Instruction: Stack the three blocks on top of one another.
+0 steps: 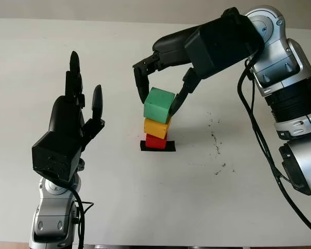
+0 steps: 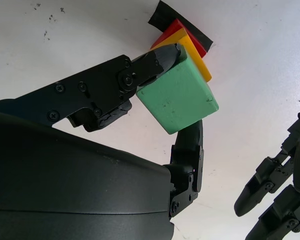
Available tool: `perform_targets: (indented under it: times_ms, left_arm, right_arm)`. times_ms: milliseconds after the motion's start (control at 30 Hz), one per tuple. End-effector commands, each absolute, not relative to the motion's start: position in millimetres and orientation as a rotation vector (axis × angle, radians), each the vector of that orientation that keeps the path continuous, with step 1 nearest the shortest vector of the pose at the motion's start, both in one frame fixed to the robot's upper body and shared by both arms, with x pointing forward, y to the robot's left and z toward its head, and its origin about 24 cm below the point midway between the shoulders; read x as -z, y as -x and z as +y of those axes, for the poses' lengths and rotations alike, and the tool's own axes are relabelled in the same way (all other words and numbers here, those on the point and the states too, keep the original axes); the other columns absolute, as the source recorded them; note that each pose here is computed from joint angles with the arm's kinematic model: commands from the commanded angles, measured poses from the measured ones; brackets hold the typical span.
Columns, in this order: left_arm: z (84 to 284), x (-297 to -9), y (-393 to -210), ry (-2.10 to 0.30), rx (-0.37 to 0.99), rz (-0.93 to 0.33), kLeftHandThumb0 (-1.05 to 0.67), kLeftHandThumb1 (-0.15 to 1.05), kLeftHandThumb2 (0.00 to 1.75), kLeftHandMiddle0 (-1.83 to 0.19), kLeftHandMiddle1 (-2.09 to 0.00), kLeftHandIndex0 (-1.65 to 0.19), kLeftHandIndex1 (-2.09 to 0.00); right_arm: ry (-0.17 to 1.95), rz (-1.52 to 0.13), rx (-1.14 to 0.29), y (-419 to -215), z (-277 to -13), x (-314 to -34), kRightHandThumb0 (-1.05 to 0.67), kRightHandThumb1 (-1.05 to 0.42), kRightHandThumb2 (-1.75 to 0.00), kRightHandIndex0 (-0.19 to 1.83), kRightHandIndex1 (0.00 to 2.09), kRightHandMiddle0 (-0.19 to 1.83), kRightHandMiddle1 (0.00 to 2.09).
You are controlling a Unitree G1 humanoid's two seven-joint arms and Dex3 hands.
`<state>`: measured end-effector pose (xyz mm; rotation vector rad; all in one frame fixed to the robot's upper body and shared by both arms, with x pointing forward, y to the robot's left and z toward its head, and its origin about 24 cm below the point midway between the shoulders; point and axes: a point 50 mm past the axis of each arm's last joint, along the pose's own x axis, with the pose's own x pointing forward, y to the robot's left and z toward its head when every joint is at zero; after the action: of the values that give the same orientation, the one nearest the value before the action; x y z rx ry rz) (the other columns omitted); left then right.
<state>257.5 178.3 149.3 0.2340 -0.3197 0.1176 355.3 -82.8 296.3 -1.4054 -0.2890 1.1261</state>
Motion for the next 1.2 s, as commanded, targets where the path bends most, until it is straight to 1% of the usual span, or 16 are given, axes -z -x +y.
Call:
perform_targets:
  times_ms: [0,100,167,233,267,300,400,500,700,800,967,1033,1100,1133,1167]
  left_arm:
    - [178.0,-148.4,-255.2,-0.233,-0.121,-0.32,-0.8,1.05,0.68,0.15,-0.05,0.12,-0.05]
    - [177.6,-148.4,-255.0,-0.234,-0.125,-0.317,-0.81,1.05,0.68,0.14,-0.05,0.12,-0.06]
    - [177.4,-148.3,-254.7,-0.232,-0.125,-0.316,-0.81,1.05,0.68,0.14,-0.05,0.12,-0.06]
    - [177.5,-148.0,-254.4,-0.229,-0.125,-0.314,-0.81,1.05,0.68,0.15,-0.05,0.12,-0.05]
    - [177.7,-148.0,-254.4,-0.229,-0.124,-0.314,-0.81,1.05,0.68,0.15,-0.05,0.12,-0.05]
    - [177.8,-148.0,-254.5,-0.23,-0.123,-0.315,-0.8,1.05,0.68,0.15,-0.05,0.12,-0.05]
    - [177.7,-148.3,-254.5,-0.24,-0.128,-0.315,-0.8,1.05,0.69,0.14,-0.06,0.12,-0.06]
    - [177.9,-148.1,-254.5,-0.24,-0.128,-0.312,-0.81,1.05,0.68,0.14,-0.05,0.12,-0.06]
    - [178.1,-147.9,-255.0,-0.235,-0.127,-0.309,-0.81,1.05,0.68,0.14,-0.05,0.12,-0.06]
    - [178.0,-148.1,-255.6,-0.239,-0.125,-0.31,-0.81,1.05,0.67,0.15,-0.05,0.12,-0.05]
    - [177.9,-148.2,-255.4,-0.236,-0.126,-0.309,-0.81,1.05,0.68,0.14,-0.05,0.12,-0.05]
    - [177.4,-147.8,-255.5,-0.231,-0.125,-0.312,-0.8,1.05,0.68,0.15,-0.05,0.13,-0.05]
    - [177.0,-147.5,-255.6,-0.232,-0.126,-0.312,-0.81,1.05,0.68,0.15,-0.05,0.13,-0.05]
    - [177.3,-147.3,-255.3,-0.235,-0.128,-0.31,-0.81,1.05,0.68,0.15,-0.05,0.13,-0.05]
    - [177.6,-147.0,-255.1,-0.236,-0.131,-0.307,-0.81,1.05,0.69,0.15,-0.05,0.13,-0.05]
  right_arm:
    - [1.403,-0.287,-1.146,-355.6,-84.2,-291.2,-0.39,-0.95,-0.05,0.17,0.05,0.26,1.73]
    - [1.406,-0.291,-1.161,-355.6,-85.2,-288.5,-0.4,-0.95,-0.05,0.16,0.04,0.27,1.7]
    - [1.413,-0.276,-1.174,-355.3,-85.8,-287.4,-0.42,-0.94,-0.05,0.15,0.04,0.26,1.63]
    - [1.433,-0.251,-1.196,-354.4,-85.3,-287.3,-0.49,-0.9,-0.05,0.08,0.02,0.14,1.32]
    - [1.446,-0.236,-1.209,-353.8,-85.0,-287.6,-0.52,-0.89,-0.05,0.04,0.02,0.1,1.13]
    - [1.457,-0.225,-1.223,-353.2,-84.6,-288.0,-0.57,-0.88,-0.05,-0.04,0.02,0.04,0.86]
    - [1.467,-0.212,-1.251,-351.9,-84.0,-288.2,-0.63,-0.85,-0.05,-0.17,0.01,-0.05,0.39]
    - [1.47,-0.202,-1.271,-351.4,-83.9,-287.4,-0.68,-0.84,-0.05,-0.19,0.0,-0.15,0.22]
    - [1.447,-0.207,-1.283,-351.2,-84.7,-285.8,-0.79,-0.84,-0.05,-0.19,0.0,-0.19,0.02]
    - [1.443,-0.241,-1.277,-350.6,-85.0,-285.9,-0.81,-0.84,-0.06,-0.19,0.0,-0.19,0.0]
    - [1.458,-0.27,-1.249,-349.3,-86.7,-292.6,-0.92,-0.89,-0.07,-0.19,0.0,-0.19,0.0]
    - [1.441,-0.312,-1.217,-348.1,-90.9,-299.1,-0.94,-0.91,-0.07,-0.19,0.0,-0.19,0.0]
    - [1.379,-0.37,-1.151,-347.0,-99.3,-307.8,-0.94,-0.95,-0.08,-0.19,0.0,-0.19,0.0]
    - [1.333,-0.383,-1.105,-347.3,-105.4,-311.9,-0.93,-0.99,-0.1,-0.19,0.0,-0.19,0.0]
    - [1.266,-0.391,-1.062,-348.5,-112.6,-314.7,-0.95,-1.03,-0.16,-0.19,0.0,-0.19,0.0]
